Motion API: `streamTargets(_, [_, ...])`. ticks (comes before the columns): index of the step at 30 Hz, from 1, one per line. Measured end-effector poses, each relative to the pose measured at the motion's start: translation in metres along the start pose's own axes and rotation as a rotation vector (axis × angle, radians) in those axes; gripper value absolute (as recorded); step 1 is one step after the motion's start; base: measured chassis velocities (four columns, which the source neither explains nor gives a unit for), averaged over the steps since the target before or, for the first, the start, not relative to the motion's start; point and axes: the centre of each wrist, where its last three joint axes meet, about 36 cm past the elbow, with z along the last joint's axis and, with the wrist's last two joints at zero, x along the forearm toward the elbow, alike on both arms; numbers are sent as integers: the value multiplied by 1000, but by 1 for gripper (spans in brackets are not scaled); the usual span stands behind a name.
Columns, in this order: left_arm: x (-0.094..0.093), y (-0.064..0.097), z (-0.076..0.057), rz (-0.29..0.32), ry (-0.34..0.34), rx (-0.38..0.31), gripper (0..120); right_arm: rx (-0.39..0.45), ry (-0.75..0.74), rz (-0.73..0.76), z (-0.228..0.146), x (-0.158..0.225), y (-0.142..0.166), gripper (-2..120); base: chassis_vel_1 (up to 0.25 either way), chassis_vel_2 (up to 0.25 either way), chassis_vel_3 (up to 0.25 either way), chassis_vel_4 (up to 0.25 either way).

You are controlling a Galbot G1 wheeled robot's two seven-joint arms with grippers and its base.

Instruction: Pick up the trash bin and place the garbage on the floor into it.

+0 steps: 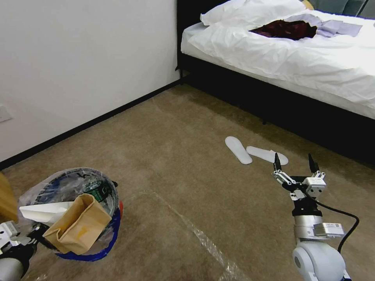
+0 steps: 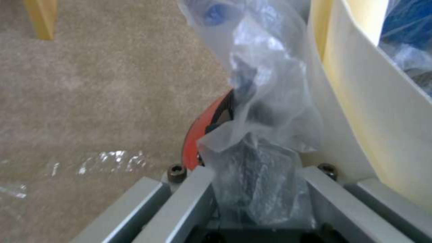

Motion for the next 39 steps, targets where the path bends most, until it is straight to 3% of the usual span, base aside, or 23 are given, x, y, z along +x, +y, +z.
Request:
streamTargets(19, [0, 0, 0, -2, -3, 3, 0, -7, -3, 0, 2, -1, 3, 100, -113, 120, 121, -121])
streamTargets(39, [-3, 2, -1, -7, -3, 5, 0, -6, 9, 11, 4, -4, 5, 100, -6, 7, 4, -4])
